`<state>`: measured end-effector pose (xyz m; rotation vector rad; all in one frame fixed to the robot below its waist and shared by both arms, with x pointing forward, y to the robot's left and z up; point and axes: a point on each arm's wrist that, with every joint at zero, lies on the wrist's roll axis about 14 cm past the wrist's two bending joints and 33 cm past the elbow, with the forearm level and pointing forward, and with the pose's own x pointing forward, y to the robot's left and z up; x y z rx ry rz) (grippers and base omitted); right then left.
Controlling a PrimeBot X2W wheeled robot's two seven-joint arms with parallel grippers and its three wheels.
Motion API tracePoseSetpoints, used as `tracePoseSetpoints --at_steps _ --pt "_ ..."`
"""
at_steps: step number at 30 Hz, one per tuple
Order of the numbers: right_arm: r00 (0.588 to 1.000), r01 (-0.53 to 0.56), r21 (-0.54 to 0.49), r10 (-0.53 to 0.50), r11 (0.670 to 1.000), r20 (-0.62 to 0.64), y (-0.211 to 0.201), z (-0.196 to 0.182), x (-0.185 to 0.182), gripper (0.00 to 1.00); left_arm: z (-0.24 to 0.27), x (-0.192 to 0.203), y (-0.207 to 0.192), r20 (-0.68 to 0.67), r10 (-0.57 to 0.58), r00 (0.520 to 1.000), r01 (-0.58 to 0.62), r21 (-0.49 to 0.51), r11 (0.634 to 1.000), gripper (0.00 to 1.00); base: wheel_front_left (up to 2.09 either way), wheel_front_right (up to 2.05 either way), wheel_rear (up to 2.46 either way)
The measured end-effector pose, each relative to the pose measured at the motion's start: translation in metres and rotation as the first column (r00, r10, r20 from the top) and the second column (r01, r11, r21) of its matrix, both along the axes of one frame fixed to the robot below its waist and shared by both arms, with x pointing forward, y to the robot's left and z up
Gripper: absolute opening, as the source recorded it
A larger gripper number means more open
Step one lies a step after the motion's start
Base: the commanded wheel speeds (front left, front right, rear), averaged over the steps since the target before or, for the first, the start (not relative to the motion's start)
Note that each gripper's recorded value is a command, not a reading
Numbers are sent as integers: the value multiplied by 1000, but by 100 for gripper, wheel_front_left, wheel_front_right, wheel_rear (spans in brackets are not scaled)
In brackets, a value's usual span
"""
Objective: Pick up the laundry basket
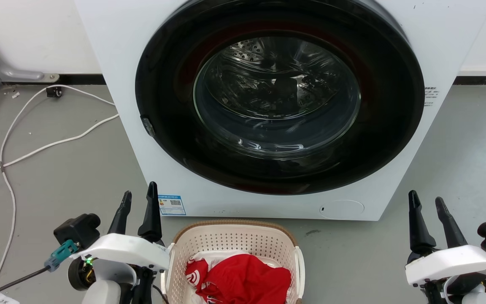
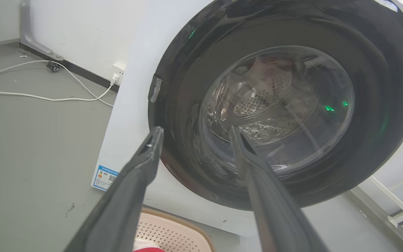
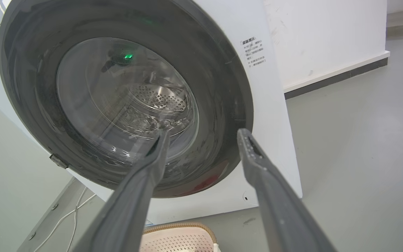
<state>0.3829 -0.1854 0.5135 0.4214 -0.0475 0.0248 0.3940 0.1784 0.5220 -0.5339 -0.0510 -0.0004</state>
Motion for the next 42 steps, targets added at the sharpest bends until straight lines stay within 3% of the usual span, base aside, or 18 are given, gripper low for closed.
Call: tracePoseSetpoints --at_steps 15,42 --pt "1000 18 -164 -14 986 26 -6 3 0 100 4 7 -5 25 -12 1000 7 182 983 100 0 0 0" --pt "998 -11 -382 31 924 47 4 9 0 100 6 7 -12 55 -29 998 3 423 906 100 0 0 0"
